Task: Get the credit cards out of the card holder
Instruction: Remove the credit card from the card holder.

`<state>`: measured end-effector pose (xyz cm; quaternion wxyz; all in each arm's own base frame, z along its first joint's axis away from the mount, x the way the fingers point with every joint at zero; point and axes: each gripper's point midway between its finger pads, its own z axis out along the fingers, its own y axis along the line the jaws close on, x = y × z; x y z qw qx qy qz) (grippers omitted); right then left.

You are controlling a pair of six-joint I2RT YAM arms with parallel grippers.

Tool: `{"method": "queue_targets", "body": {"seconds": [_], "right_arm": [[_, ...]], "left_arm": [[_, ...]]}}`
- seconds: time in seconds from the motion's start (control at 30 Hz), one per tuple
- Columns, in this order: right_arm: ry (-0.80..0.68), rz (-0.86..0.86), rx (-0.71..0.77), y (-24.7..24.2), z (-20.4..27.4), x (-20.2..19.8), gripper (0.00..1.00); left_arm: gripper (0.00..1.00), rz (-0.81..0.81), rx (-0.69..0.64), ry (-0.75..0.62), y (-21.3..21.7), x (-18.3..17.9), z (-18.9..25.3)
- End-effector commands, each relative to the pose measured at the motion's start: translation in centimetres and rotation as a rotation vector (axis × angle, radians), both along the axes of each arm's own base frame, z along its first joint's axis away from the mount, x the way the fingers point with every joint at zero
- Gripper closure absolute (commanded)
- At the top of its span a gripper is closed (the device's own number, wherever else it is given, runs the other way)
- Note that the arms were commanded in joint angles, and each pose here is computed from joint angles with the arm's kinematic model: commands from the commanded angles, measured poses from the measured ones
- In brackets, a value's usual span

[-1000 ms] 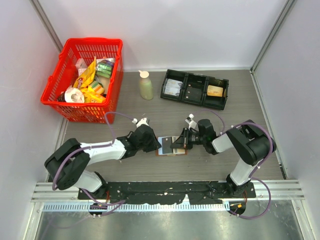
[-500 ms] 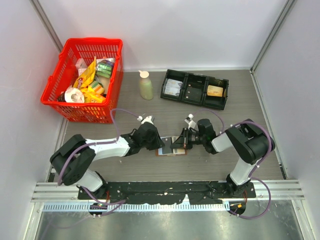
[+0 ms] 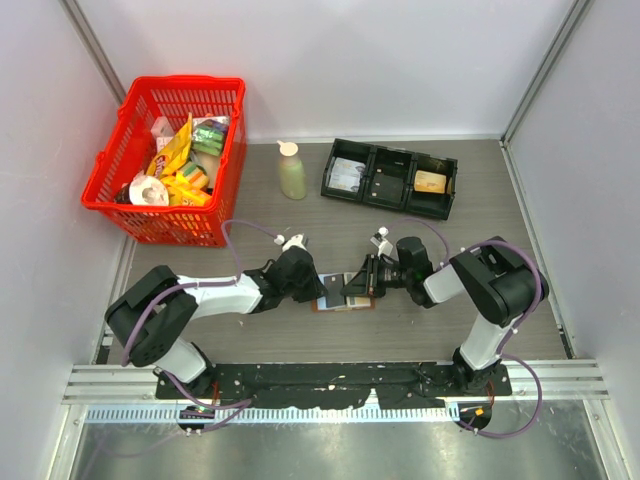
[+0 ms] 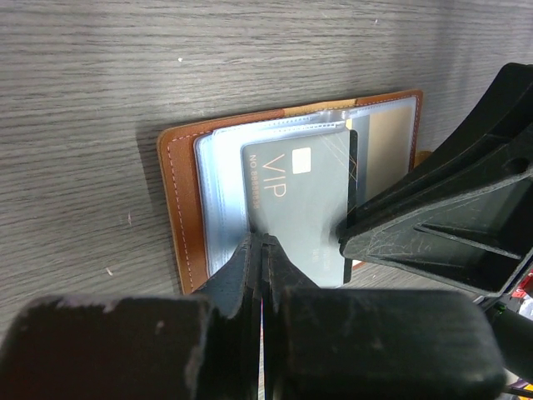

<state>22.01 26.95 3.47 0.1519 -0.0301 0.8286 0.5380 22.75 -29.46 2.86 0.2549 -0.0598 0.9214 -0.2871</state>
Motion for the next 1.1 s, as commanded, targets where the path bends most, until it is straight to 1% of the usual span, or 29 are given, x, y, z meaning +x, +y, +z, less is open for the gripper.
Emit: {"method": "queue_targets", "body": {"seconds": [0.0,0.23,0.3,0.33,0.43,0.73,0.97,1.03,1.07], "right_arm": [[-0.041,0.016,0.065,0.5,1.4,0.4,0.82],[-0.051,0.007,0.082,0.4,2.0,0.5,0.83],[-0.053,0.002,0.084,0.2,2.1,0.6,0.85],[-0.051,-0.001,0.083,0.1,2.1,0.6,0.90],[-0.050,0.002,0.085,0.0,2.1,0.6,0.96],[-0.048,-0.031,0.094,-1.4,2.4,1.1,0.97],[-0.020,-0.058,0.033,-3.1,1.4,1.3,0.99],[-0.044,-0.050,0.008,-3.5,1.4,1.4,0.99],[-0.022,-0.049,-0.010,-3.8,1.3,1.0,0.99]], "left_arm": [[1.00,0.022,0.076,0.044,1.6,-0.9,-2.4],[1.00,0.024,0.089,0.058,1.8,-1.0,-2.9],[1.00,0.023,0.089,0.063,1.8,-1.1,-3.1],[1.00,0.022,0.087,0.063,1.7,-1.1,-3.0],[1.00,0.023,0.085,0.065,1.7,-1.1,-3.0],[1.00,0.024,0.092,0.078,1.9,-1.3,-3.4],[1.00,0.023,0.081,0.070,1.6,-1.2,-3.0],[1.00,0.021,0.069,0.057,1.5,-1.0,-2.5],[1.00,0.017,0.063,0.049,1.4,-1.0,-2.2]]}}
